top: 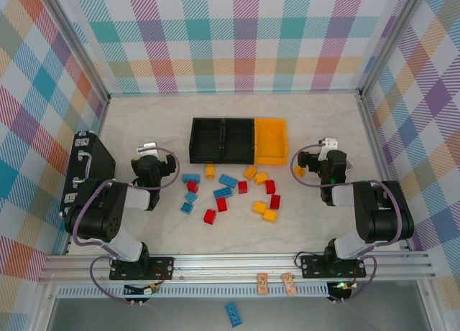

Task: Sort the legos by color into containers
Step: Pick up the lego from the middle-right of the table.

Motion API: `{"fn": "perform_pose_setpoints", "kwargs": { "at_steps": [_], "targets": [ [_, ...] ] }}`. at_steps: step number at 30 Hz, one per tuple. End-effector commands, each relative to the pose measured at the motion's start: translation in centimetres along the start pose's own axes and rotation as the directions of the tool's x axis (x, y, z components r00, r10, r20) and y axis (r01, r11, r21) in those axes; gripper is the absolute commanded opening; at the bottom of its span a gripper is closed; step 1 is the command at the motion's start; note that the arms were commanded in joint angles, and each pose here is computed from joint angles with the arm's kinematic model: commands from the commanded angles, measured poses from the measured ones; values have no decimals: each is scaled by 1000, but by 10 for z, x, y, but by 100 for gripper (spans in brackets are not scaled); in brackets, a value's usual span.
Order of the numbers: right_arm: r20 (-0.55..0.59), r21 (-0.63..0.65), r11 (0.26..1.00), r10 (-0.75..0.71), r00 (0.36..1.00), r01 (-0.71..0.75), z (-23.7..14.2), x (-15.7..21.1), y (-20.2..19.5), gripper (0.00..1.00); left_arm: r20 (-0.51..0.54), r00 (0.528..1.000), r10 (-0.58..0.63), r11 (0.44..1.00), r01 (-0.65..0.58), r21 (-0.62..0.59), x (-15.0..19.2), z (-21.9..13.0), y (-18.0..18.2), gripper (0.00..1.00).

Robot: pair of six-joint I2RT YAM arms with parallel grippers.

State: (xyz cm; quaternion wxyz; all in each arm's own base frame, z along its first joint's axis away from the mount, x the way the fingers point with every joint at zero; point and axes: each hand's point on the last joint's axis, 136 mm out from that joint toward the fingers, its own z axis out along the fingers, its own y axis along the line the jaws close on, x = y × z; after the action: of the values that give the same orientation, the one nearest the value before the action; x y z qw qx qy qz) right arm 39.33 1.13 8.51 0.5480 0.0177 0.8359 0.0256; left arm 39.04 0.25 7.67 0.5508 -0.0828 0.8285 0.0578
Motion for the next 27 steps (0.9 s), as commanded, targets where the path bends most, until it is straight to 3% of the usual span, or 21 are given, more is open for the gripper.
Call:
{"fn": "perform_pose_setpoints", "kwargs": {
  "at_steps": [1, 6, 9, 11, 13, 15, 18, 22, 27],
  "targets": [
    [28, 41, 999, 15, 1000, -16, -9, -31, -7, 99, -6, 1000, 9, 1000, -9, 15, -24, 1, -2, 100],
    [26, 36, 997, 60, 998, -61, -27, -58, -4, 99, -39, 999, 31, 1000, -31, 3, -48, -5, -3, 100],
    [22, 3, 991, 135, 991, -135, -35, -75, 2, 99, 6, 998, -56, 998, 56, 5, -76, -17, -2, 100],
    [-32, 17, 961, 278, 960, -277, -43, -81, 3, 99, 8, 984, -178, 982, 177, 64, -96, -28, -11, 99],
    [-123, 152, 868, 492, 862, -473, -53, -66, -8, 99, -48, 935, -352, 932, 355, 78, -103, -37, -14, 100],
    [-212, 144, 851, 525, 824, -505, -55, -58, 1, 99, -142, 883, -448, 884, 461, 79, -101, -43, -21, 100],
    [-346, 150, 842, 536, 770, -519, -58, -41, 14, 86, -270, 850, -452, 847, 504, 169, -100, -52, -47, 100],
    [-499, 264, 809, 580, 644, -525, -68, -8, 19, 75, -413, 805, -426, 809, 543, 223, -85, -68, -72, 85],
    [-614, 316, 801, 581, 534, -508, -71, 18, 30, 72, -549, 789, -277, 819, 493, 294, -54, -97, -110, 74]
  ]
}}
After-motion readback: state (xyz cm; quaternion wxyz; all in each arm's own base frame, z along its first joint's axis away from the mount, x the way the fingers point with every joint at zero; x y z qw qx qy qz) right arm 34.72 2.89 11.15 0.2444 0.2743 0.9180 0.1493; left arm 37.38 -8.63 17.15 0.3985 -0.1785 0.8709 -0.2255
